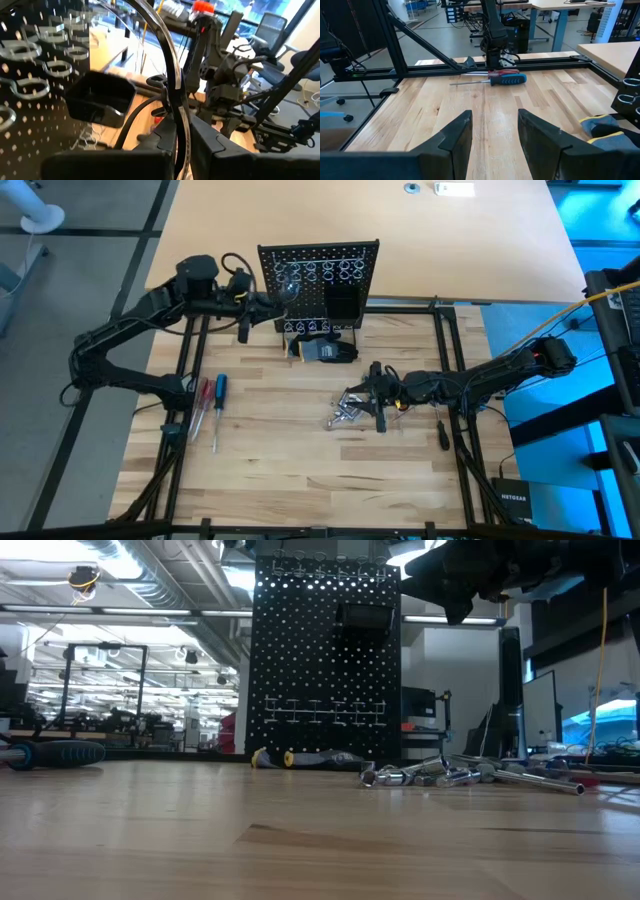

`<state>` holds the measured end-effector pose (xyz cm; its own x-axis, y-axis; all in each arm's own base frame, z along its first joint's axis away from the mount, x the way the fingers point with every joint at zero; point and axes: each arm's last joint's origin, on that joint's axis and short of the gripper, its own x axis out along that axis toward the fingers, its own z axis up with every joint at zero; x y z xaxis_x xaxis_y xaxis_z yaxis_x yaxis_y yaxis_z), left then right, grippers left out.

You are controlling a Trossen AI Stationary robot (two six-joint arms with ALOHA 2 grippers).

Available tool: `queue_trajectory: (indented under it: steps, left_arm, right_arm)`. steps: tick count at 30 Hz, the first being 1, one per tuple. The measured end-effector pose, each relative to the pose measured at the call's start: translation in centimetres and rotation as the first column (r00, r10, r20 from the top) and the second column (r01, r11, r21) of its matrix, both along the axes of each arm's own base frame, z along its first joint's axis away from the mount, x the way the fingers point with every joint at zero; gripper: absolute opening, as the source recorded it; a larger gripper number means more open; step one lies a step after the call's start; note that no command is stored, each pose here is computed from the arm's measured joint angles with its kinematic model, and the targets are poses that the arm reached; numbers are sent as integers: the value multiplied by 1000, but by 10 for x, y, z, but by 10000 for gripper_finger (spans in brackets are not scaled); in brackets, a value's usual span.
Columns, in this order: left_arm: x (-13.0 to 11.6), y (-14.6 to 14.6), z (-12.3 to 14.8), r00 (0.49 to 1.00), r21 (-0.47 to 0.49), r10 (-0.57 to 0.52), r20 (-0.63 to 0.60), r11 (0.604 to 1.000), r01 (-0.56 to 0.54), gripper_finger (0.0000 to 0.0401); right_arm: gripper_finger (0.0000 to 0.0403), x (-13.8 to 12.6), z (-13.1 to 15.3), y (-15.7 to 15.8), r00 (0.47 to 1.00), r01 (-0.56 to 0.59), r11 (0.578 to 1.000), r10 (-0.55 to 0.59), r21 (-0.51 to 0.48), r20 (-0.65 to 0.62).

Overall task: Hang tools onto peg board
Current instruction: Hang the safety goggles on the pegboard

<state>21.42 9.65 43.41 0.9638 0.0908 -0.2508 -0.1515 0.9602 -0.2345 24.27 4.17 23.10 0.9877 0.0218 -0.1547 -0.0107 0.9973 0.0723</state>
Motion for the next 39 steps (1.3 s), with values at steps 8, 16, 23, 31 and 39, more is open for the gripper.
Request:
queue_trajectory:
  steps: [8, 16, 23, 31, 39]
  left_arm:
    - [2, 1, -3, 1000, -33, 6, -20, 999, -6, 19]
    - [-7, -3, 1, 1000, -54, 12, -11, 998, -13, 19]
    - [-1, -2, -6, 997, 26, 15, -70, 1000, -13, 19]
    - [-1, -1, -7, 995, 108, 62, -82, 993, -53, 19]
    - [2, 3, -36, 992, 60, 67, -111, 996, -61, 19]
  right_arm:
    - [159, 0, -1, 0, 1000, -1, 1000, 1, 1, -10]
    - [159, 0, -2, 0, 1000, 0, 1000, 0, 1, -21]
    - [159, 0, -2, 0, 1000, 0, 1000, 0, 1, -23]
    - [159, -1, -4, 0, 999, 1, 1000, 0, 3, -39]
    - [159, -1, -4, 0, 999, 1, 1000, -1, 5, -38]
